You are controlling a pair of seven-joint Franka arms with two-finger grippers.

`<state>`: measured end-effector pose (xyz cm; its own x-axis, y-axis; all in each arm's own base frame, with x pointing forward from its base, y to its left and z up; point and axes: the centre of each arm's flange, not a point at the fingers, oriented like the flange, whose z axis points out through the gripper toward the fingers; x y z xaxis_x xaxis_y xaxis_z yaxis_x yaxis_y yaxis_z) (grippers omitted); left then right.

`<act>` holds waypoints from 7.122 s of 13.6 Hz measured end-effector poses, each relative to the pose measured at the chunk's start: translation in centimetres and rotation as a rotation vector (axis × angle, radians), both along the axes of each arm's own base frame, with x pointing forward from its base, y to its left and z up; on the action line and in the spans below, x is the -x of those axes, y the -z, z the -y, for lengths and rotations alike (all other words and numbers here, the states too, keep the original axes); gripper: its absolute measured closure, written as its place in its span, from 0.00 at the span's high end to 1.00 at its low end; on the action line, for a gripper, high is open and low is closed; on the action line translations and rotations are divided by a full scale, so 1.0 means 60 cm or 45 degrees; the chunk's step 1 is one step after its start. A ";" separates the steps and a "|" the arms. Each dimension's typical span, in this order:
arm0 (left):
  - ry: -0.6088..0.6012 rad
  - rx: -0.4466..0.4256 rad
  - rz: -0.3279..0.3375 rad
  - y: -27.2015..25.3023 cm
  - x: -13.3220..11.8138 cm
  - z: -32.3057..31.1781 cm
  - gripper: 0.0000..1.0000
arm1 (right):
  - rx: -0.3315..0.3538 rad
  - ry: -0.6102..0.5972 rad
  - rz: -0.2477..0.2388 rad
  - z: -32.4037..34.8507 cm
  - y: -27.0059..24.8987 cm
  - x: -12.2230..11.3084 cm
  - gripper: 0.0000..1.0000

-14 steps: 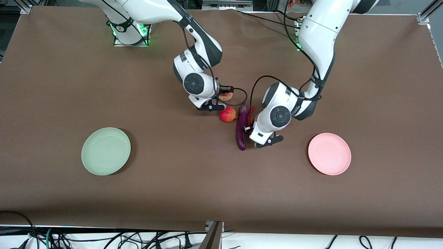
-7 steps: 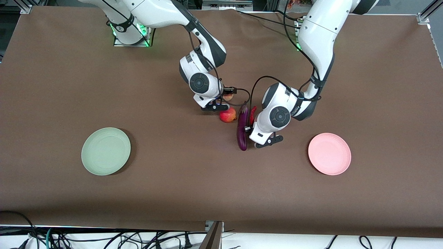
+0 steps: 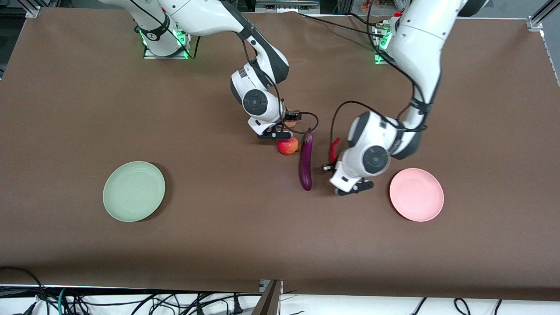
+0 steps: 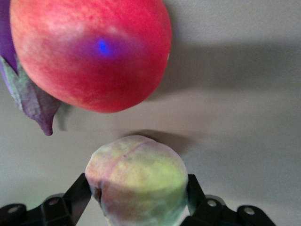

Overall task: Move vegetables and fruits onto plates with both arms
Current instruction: 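Carry the chili to the pink plate while the right gripper carries the peach, then release the chili and peach onto their plates with both grippers, then grasp the purple eggplant with the left gripper while the right gripper grasps the pomegranate, then lower the eggplant onto the pink plate and open the left gripper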

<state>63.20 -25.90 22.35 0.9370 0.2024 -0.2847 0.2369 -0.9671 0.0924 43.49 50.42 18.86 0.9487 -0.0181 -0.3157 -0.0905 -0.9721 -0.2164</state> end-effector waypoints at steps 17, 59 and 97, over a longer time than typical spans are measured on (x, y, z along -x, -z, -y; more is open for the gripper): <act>0.483 -0.090 0.161 0.028 -0.114 -0.398 0.24 | 0.150 -0.417 0.177 0.689 -0.218 -0.362 0.85; -0.067 -0.023 0.011 0.062 -0.015 0.124 0.40 | -0.191 -0.124 0.146 0.582 -0.157 -0.431 1.00; 0.557 -0.103 0.204 -0.359 -0.127 -0.357 1.00 | 0.288 0.204 0.343 -0.073 -0.033 -0.093 0.83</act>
